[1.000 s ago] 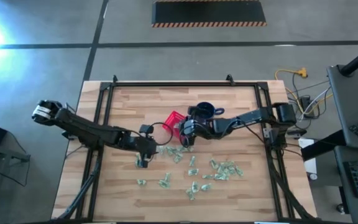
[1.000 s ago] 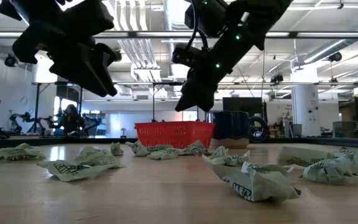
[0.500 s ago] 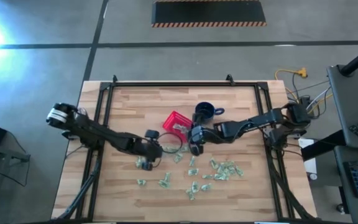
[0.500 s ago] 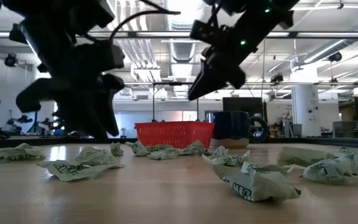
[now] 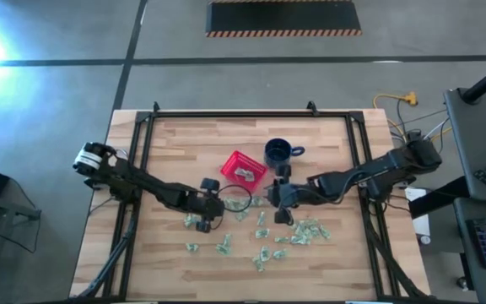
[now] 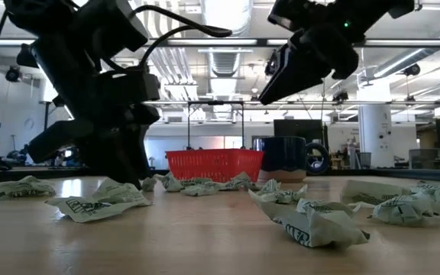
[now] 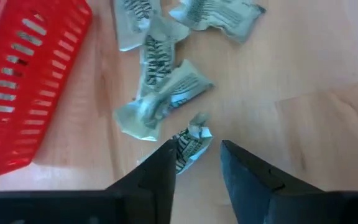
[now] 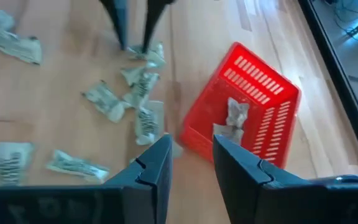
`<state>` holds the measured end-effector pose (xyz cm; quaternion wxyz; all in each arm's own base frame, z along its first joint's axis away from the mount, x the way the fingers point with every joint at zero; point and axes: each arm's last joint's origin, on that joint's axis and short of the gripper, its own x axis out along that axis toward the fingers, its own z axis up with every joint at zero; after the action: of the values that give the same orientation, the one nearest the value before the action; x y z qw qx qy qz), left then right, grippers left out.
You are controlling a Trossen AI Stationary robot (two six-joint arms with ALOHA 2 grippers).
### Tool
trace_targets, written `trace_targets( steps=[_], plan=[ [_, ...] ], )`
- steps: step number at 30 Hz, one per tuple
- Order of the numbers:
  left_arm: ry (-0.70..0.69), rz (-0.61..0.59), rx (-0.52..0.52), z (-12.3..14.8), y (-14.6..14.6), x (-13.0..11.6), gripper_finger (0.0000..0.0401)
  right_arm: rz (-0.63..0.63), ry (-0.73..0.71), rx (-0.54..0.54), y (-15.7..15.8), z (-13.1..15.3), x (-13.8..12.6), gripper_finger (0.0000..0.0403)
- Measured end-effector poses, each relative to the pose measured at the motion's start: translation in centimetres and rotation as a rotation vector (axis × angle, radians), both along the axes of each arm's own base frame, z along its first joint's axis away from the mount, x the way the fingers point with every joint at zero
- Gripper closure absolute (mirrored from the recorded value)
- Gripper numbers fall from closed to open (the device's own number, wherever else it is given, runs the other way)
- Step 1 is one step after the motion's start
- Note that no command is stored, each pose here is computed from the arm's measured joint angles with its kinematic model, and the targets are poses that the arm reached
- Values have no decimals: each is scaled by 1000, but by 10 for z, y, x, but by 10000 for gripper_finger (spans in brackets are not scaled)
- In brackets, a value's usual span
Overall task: Pick and place items into bin
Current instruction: Put the stevia packet into the bin
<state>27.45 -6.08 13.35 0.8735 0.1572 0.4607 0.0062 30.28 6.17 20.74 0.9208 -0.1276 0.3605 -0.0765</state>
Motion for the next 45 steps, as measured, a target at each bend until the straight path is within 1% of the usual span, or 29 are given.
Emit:
trace_targets(
  steps=[5,7,13,17,19,23,28,31,34,38,42,45],
  plan=[
    [-10,8,6,3,1,-1,373,30,1,10,10,-1,-10,308],
    [-5,6,5,4,1,-2,393,36,2,17,13,-3,-13,312],
    [-43,2,-6,14,1,-4,397,22,24,47,18,-8,-19,325],
    [-104,-31,8,32,1,-5,399,1,46,62,18,-11,-22,331],
    [-141,-28,56,41,3,-6,400,-3,48,65,18,-12,-22,334],
    [-222,7,211,60,12,-5,401,-3,49,65,18,-12,-22,334],
    [-306,14,305,73,31,2,401,-10,47,72,18,-12,-22,329],
    [-332,50,333,72,47,10,401,-30,41,93,18,-12,-22,326],
    [-320,68,349,66,62,16,401,-50,57,113,18,-13,-24,325],
    [-300,97,350,58,81,26,401,-39,73,159,19,-14,-25,328],
    [-311,149,353,54,97,34,401,-37,47,175,20,-16,-23,330],
    [-298,166,355,51,103,38,390,-18,18,201,21,-18,-22,330]
  ],
)
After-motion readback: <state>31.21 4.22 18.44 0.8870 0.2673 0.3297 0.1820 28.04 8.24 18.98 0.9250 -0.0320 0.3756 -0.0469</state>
